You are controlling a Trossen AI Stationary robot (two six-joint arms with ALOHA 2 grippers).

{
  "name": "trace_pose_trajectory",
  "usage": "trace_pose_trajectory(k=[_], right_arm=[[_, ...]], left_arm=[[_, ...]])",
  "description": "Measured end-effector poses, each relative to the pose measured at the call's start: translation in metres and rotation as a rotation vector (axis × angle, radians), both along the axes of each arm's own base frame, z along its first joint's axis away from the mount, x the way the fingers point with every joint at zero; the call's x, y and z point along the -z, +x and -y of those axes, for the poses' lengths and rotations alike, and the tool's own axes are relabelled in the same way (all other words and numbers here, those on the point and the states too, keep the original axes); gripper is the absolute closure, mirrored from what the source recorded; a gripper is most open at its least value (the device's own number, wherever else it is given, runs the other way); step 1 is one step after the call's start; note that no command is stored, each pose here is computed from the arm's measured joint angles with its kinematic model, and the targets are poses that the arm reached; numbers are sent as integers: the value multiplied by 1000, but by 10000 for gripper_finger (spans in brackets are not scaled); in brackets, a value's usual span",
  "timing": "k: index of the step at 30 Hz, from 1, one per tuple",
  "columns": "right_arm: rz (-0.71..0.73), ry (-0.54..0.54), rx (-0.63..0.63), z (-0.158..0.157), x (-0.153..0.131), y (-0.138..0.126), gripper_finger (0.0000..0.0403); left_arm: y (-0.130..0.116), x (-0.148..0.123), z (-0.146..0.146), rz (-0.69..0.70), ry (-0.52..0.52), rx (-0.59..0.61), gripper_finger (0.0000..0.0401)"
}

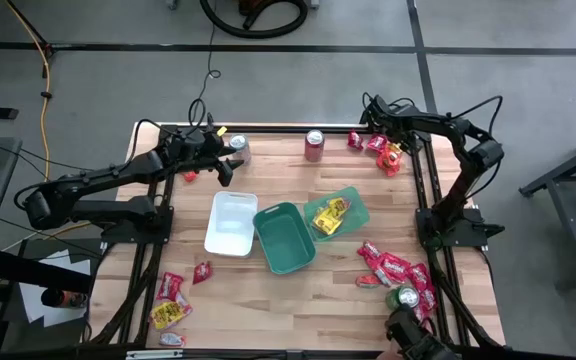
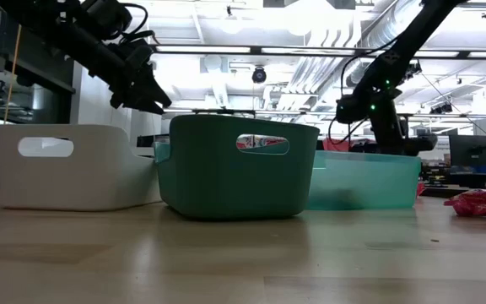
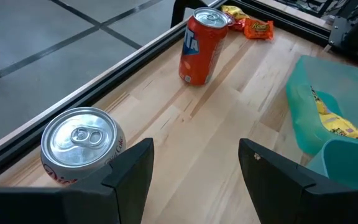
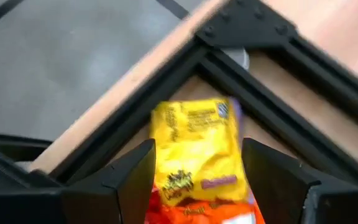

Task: Sort candy
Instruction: Put the yellow candy into the green transparent bin

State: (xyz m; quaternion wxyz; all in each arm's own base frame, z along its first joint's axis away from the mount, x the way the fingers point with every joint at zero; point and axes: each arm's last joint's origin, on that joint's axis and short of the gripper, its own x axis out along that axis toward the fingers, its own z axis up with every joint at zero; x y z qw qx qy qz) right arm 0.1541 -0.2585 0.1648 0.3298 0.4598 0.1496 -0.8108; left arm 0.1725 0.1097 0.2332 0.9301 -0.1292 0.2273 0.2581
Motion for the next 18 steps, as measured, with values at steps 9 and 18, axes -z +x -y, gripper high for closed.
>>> trace_pose_trajectory(k=[9, 18], right_arm=[[49, -23, -106, 1, -16, 8, 203], [137, 21, -277, -25, 0, 26, 203]], left_arm=[[0, 0, 0, -4, 5, 3, 178], [0, 0, -1, -25, 40, -4, 178]])
